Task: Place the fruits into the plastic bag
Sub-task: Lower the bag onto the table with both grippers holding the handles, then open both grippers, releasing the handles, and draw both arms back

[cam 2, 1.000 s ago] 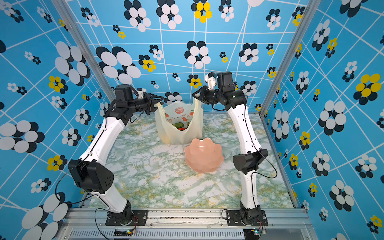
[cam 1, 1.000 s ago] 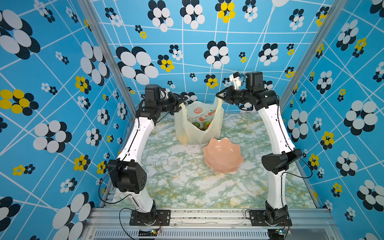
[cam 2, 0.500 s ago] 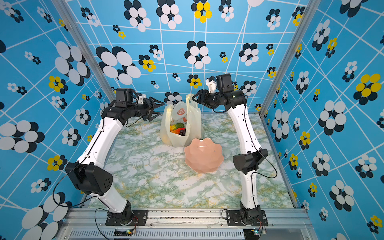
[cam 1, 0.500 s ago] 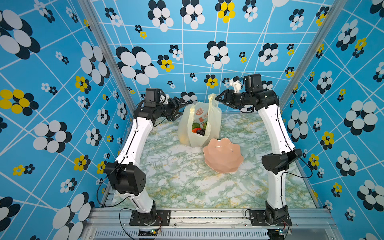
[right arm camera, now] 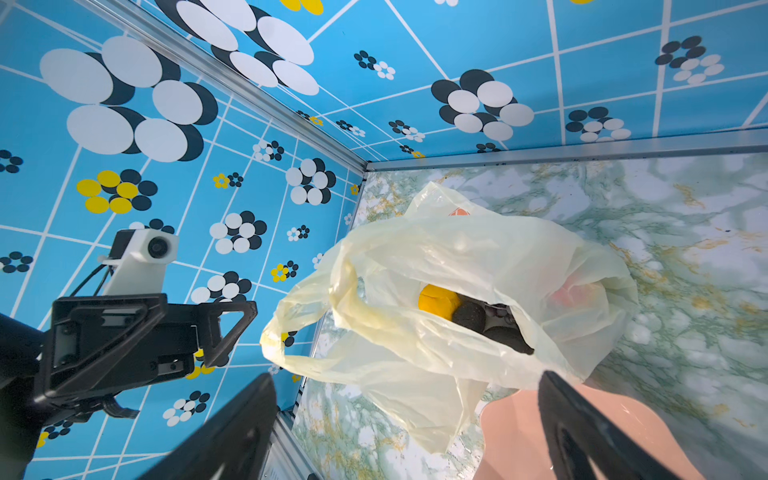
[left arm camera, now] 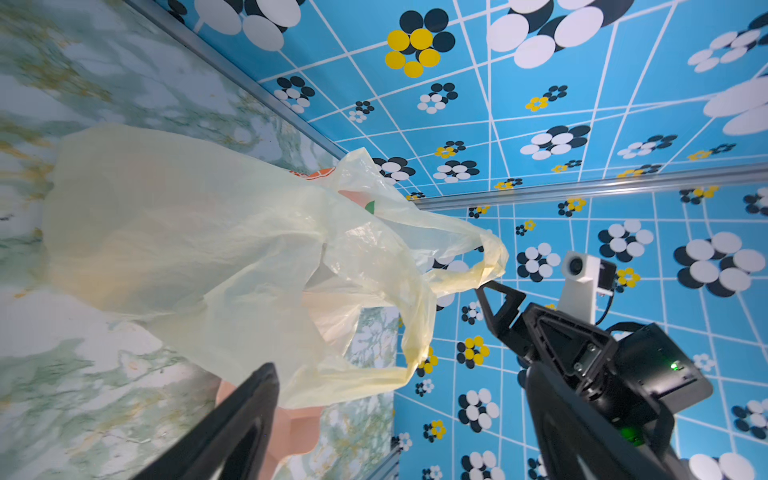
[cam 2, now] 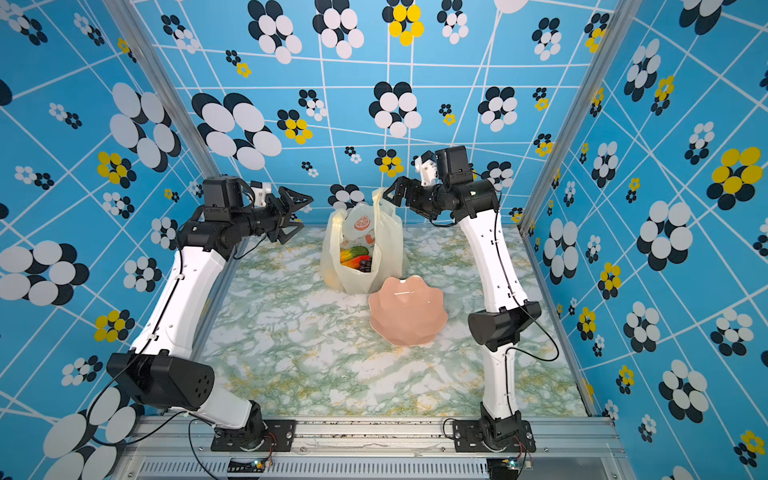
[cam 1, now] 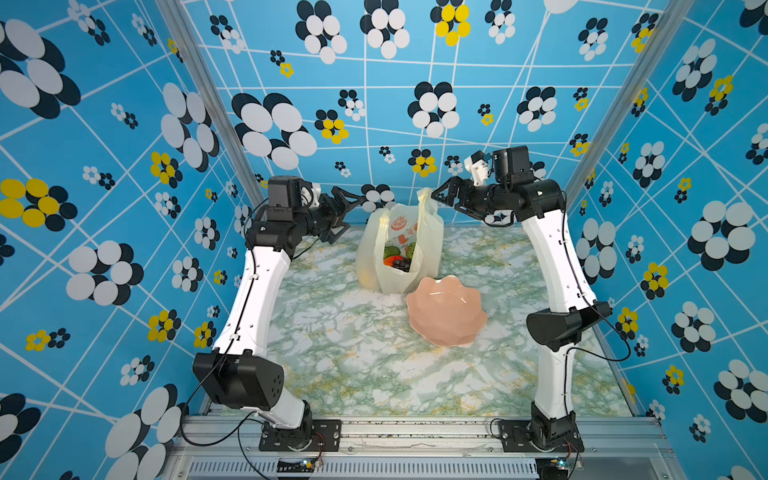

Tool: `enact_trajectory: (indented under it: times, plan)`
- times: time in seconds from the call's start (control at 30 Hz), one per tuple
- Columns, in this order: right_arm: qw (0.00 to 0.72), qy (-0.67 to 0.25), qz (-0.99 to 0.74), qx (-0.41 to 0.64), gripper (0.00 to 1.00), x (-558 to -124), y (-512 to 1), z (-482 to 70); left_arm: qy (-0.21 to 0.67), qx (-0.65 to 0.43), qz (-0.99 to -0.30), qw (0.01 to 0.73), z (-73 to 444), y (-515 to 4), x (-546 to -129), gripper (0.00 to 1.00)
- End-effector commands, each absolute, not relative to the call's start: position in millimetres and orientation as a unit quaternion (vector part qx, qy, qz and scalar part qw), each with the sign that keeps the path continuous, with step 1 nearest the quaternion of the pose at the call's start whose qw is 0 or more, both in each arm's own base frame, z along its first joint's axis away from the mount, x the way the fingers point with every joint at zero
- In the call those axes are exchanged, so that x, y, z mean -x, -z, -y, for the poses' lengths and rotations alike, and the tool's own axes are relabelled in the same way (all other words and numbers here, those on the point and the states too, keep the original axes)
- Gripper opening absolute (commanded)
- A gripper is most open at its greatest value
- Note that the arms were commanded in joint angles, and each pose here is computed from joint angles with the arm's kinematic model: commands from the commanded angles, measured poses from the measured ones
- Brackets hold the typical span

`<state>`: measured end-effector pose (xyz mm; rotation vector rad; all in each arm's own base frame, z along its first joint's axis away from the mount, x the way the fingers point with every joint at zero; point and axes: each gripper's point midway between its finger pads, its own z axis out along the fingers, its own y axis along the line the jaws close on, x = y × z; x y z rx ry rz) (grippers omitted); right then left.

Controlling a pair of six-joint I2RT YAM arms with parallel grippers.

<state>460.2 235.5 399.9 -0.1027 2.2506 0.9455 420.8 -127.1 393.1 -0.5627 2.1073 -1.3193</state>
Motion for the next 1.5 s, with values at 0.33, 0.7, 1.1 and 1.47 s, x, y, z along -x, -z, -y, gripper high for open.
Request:
enact_trajectory:
  times: [0.33,0.7,1.1,1.47]
  plan:
    - [0.397,-0.333,-0.854,0.054,0.99,-444.2,-433.1,-225.6,0.484,0.24,-0.772,0.336,95.7,-399.4,-404.9,0.99]
    - [0.421,-0.259,-0.868,0.057,0.99,-425.5,-439.0,-196.2,0.415,0.28,-0.79,0.354,75.1,-389.7,-387.7,0.99]
    - [0.528,-0.272,-0.805,0.006,0.99,-410.7,-449.6,-173.0,0.273,0.264,-0.824,0.42,52.1,-385.1,-353.6,0.99]
    - [0.769,-0.202,-0.597,0.109,0.99,-347.7,-454.1,-143.6,0.191,0.251,-0.804,0.505,27.6,-381.2,-329.2,0.99]
